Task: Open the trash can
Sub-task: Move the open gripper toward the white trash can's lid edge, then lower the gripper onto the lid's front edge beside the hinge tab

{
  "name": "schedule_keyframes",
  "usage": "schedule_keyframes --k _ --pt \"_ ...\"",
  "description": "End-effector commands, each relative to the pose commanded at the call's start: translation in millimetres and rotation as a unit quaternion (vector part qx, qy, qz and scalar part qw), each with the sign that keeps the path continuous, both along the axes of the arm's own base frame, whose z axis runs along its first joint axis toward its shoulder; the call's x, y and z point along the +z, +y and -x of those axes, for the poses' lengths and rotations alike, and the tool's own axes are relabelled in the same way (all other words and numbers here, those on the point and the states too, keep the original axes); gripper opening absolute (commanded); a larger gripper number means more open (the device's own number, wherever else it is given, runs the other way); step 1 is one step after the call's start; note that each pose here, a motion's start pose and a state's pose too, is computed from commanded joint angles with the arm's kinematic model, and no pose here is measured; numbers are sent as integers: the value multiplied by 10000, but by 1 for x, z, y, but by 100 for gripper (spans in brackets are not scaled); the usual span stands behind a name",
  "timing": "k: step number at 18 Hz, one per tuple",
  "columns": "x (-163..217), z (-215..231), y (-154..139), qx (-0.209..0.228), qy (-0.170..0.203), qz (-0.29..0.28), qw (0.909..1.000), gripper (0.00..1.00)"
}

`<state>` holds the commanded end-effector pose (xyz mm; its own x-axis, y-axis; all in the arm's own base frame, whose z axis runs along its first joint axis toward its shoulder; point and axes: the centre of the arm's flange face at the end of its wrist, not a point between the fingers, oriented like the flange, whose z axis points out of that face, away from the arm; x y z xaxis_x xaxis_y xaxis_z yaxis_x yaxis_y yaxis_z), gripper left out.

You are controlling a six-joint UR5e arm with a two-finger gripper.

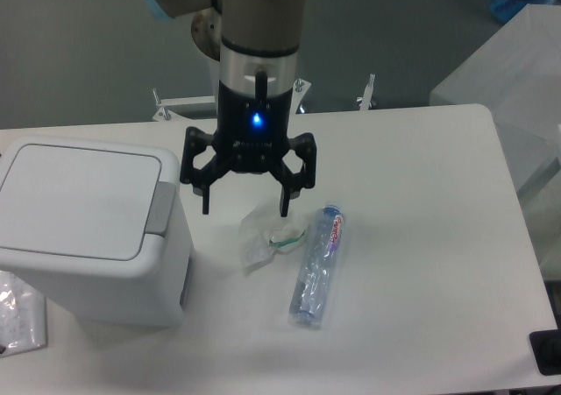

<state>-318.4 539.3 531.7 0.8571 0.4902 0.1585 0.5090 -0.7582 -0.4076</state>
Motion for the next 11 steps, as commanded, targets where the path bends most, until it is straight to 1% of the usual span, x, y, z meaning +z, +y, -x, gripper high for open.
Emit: schedule_keyframes --k 1,3,11 --pt "-1 1 1 87 -48 -13 9999 100" --pt "-5 -1 1 104 -96 33 9999 100" --pt "-21 -34 15 -164 -187 162 9996 100"
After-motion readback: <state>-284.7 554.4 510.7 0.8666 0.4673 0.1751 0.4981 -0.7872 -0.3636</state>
